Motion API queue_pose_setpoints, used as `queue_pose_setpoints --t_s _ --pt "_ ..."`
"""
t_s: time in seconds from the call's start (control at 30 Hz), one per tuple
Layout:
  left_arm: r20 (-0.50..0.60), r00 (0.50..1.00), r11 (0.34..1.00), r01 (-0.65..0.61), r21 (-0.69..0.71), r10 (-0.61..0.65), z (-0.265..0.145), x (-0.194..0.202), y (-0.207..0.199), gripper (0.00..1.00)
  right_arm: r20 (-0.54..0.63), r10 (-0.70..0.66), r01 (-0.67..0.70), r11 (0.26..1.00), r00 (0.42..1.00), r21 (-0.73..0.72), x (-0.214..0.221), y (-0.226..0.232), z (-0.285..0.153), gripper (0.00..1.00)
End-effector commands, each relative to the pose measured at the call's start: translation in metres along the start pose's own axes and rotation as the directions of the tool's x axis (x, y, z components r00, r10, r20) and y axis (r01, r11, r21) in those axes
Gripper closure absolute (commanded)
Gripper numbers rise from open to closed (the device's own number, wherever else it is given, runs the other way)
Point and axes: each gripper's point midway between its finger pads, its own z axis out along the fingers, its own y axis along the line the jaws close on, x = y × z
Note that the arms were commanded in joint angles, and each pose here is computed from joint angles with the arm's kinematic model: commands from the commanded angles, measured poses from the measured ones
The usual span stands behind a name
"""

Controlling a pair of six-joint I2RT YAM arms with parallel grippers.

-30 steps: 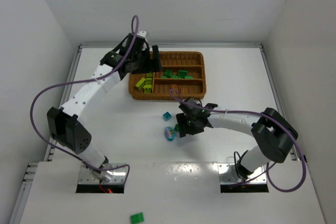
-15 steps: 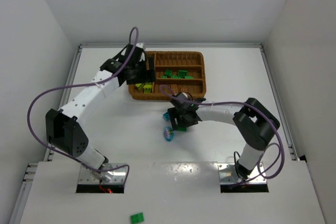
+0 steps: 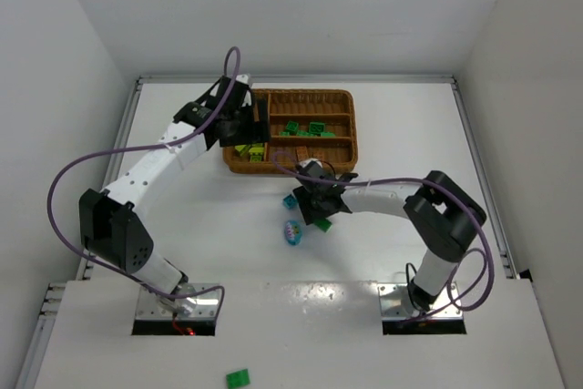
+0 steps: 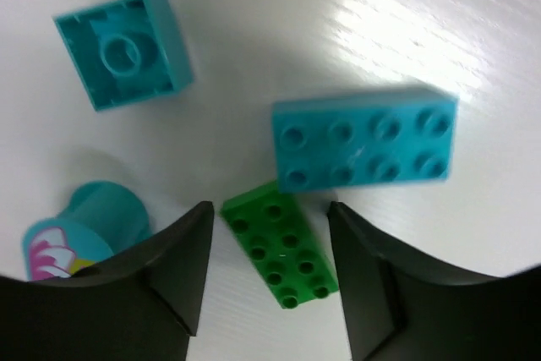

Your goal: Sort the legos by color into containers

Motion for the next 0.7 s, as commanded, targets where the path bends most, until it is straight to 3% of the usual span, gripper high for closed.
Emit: queue_pose_setpoints --t_s 0.0,0.2,0.23,0.3,0.37,0.4,0.43,0.53,0.67 --pt "0.021 1.000 1.000 0.014 0.020 -0.015 -0.005 -0.006 -0.002 0.16 -0.075 -0.007 0.010 1.000 0.997 0.030 0.040 -0.011 -0.003 0.46" --pt "0.025 1.000 0.999 0.014 0.032 -0.015 -0.005 -0.007 -0.005 0.16 -0.117 0.007 0.007 0.993 0.993 0.117 0.064 -0.023 -0.006 0.49" --pt "0.025 1.000 0.999 0.014 0.032 -0.015 -0.005 -0.007 -0.005 0.16 -0.117 0.007 0.007 0.993 0.993 0.117 0.064 -0.023 -0.006 0.40" --pt "0.017 1.000 1.000 0.014 0.028 -0.015 -0.004 -0.004 -0.003 0.16 -0.108 0.017 -0.005 0.993 0.994 0.114 0.064 -0.024 -0.009 0.36" --pt "0.017 1.000 1.000 0.014 0.028 -0.015 -0.004 -0.004 -0.003 0.16 -0.108 0.017 -0.005 0.993 0.994 0.114 0.066 -0.025 -0.014 0.45" --pt "0.017 1.000 1.000 0.014 0.028 -0.015 -0.004 -0.004 -0.003 0.16 -0.108 0.025 -0.010 0.991 0.994 0.132 0.067 -0.028 -0.014 0.52" --pt "0.017 1.000 1.000 0.014 0.028 -0.015 -0.004 -0.004 -0.003 0.16 -0.099 0.033 -0.018 0.989 0.995 0.149 0.066 -0.031 -0.014 0.66" --pt "0.009 1.000 1.000 0.014 0.023 -0.014 -0.002 -0.001 -0.001 0.16 -0.097 0.040 -0.023 0.984 0.994 0.176 0.060 -0.034 -0.023 0.83" --pt "0.023 1.000 1.000 0.015 0.016 -0.015 -0.005 -0.003 0.000 0.16 -0.006 0.076 -0.074 0.982 0.997 0.171 0.026 -0.034 -0.051 0.83"
